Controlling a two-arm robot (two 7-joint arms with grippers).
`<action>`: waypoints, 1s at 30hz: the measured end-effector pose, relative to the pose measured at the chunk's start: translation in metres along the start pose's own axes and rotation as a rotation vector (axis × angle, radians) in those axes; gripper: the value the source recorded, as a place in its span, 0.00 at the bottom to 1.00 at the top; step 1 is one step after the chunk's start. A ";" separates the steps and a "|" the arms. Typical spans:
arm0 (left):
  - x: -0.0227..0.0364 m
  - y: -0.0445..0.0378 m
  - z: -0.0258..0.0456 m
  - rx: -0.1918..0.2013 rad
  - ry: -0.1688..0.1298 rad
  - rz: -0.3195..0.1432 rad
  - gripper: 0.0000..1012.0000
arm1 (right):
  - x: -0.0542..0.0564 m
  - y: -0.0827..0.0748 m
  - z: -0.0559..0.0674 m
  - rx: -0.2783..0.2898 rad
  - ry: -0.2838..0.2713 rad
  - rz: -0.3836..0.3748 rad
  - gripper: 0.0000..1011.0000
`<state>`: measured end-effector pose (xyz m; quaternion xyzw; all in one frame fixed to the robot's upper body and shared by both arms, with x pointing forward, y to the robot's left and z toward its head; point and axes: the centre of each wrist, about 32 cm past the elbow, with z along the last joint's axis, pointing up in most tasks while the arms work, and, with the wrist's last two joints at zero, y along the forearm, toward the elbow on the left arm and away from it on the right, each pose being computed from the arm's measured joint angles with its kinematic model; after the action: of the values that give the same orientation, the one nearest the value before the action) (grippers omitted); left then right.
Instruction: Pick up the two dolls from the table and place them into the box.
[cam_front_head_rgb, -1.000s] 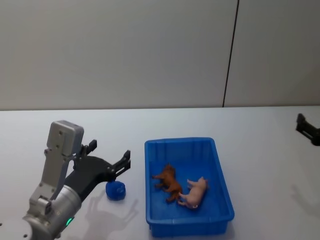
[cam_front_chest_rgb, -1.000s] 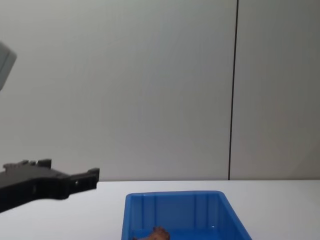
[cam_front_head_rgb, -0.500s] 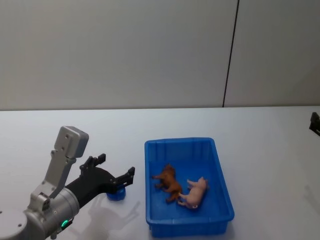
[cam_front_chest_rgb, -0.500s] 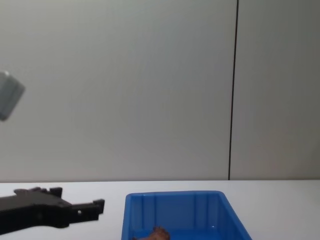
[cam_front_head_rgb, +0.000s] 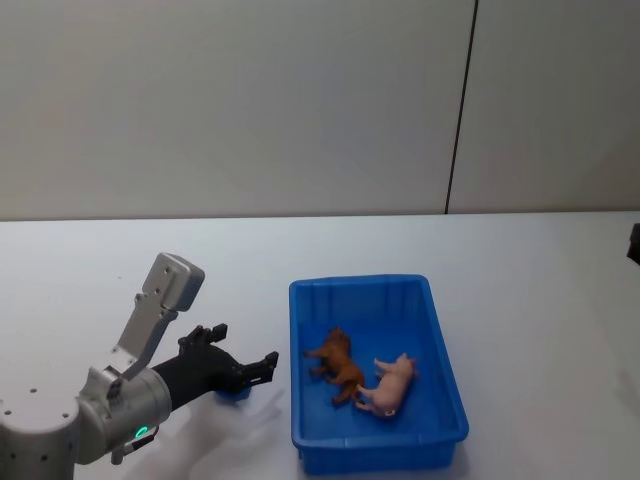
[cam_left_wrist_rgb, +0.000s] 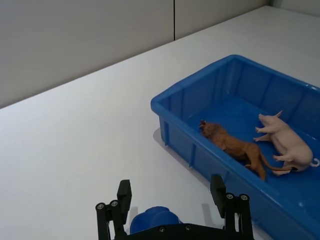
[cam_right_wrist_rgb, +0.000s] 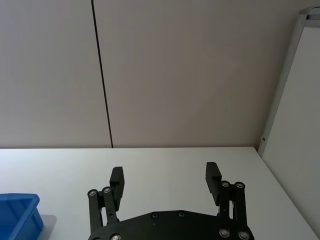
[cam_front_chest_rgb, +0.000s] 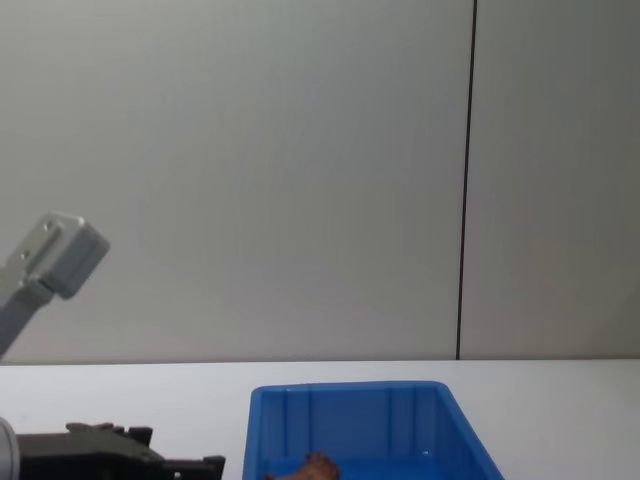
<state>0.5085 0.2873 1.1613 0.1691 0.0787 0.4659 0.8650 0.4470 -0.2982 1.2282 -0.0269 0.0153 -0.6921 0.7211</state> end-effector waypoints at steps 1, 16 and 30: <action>0.0019 -0.0024 -0.0008 0.013 0.003 0.002 0.99 | 0.000 0.000 0.000 0.000 0.000 -0.001 0.99; 0.0071 -0.0063 -0.0104 0.098 0.047 0.028 0.99 | 0.001 -0.001 0.000 0.002 0.000 -0.005 0.99; 0.0071 -0.0044 -0.0137 0.115 0.074 0.022 0.99 | 0.001 -0.001 0.000 0.002 -0.001 -0.007 0.99</action>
<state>0.5118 0.2940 1.1471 0.2021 0.1355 0.4760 0.8451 0.4463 -0.2996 1.2284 -0.0266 0.0143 -0.6947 0.7187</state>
